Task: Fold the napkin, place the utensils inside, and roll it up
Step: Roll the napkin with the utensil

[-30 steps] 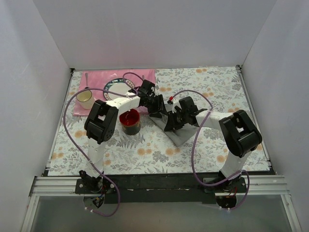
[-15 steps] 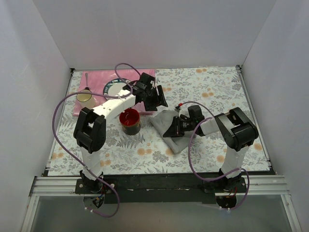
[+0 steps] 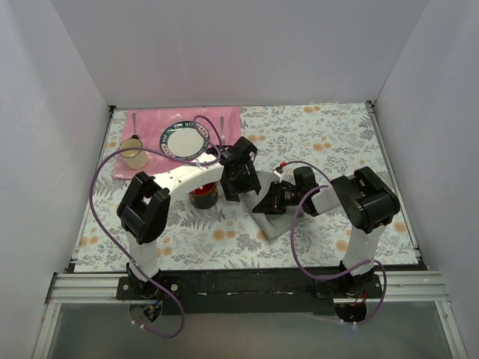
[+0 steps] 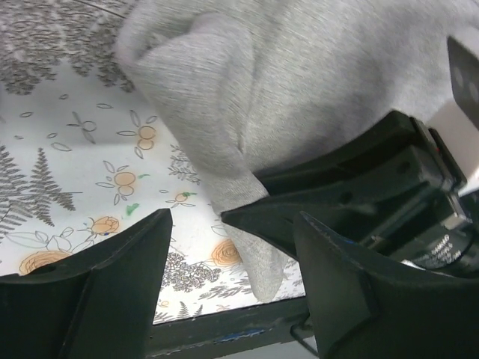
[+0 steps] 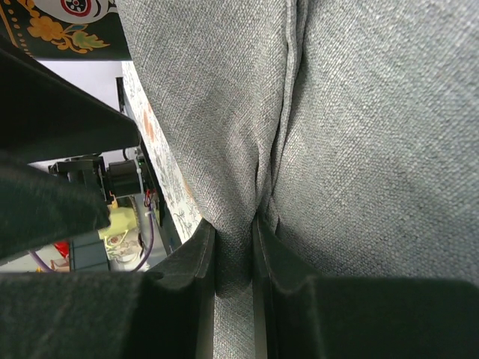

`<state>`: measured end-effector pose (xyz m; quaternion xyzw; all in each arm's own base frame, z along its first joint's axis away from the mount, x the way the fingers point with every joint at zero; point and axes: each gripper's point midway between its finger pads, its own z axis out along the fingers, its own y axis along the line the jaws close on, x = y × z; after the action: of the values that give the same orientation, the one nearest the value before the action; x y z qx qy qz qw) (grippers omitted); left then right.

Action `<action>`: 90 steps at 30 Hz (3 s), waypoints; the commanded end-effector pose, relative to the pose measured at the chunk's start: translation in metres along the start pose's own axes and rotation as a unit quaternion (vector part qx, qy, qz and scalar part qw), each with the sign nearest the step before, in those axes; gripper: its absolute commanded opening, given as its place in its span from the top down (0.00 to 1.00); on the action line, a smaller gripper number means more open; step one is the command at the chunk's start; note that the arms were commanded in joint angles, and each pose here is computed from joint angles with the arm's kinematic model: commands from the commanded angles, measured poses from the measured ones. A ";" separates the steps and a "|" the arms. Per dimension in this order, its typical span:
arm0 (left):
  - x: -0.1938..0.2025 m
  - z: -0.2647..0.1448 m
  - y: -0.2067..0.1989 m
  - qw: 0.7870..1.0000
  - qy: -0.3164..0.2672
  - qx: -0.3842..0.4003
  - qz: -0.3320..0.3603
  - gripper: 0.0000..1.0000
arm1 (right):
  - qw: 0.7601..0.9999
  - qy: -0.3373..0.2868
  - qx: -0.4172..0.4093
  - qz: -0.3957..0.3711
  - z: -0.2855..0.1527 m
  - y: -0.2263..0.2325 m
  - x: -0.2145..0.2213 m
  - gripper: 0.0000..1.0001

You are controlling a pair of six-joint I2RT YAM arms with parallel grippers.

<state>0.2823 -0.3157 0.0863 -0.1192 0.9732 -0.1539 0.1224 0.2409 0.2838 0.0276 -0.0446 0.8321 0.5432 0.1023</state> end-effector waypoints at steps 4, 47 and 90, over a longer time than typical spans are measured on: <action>-0.022 0.006 -0.006 0.997 -0.032 -0.028 -0.057 0.37 | 0.996 -0.001 0.074 0.042 -0.006 -0.031 0.014 0.99; 0.012 0.067 0.036 0.981 0.151 -0.123 -0.006 1.00 | 0.805 -0.040 0.423 -0.414 -0.050 0.035 -0.028 0.18; -0.058 0.015 -0.014 0.995 -0.005 0.023 0.098 0.21 | 0.944 0.005 0.254 -0.211 -0.010 -0.041 0.034 0.99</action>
<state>0.3275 -0.3180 0.0343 -0.0443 0.9878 -0.1311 0.0710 0.2582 0.2701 0.0244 -0.2091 0.8941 0.2163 0.3316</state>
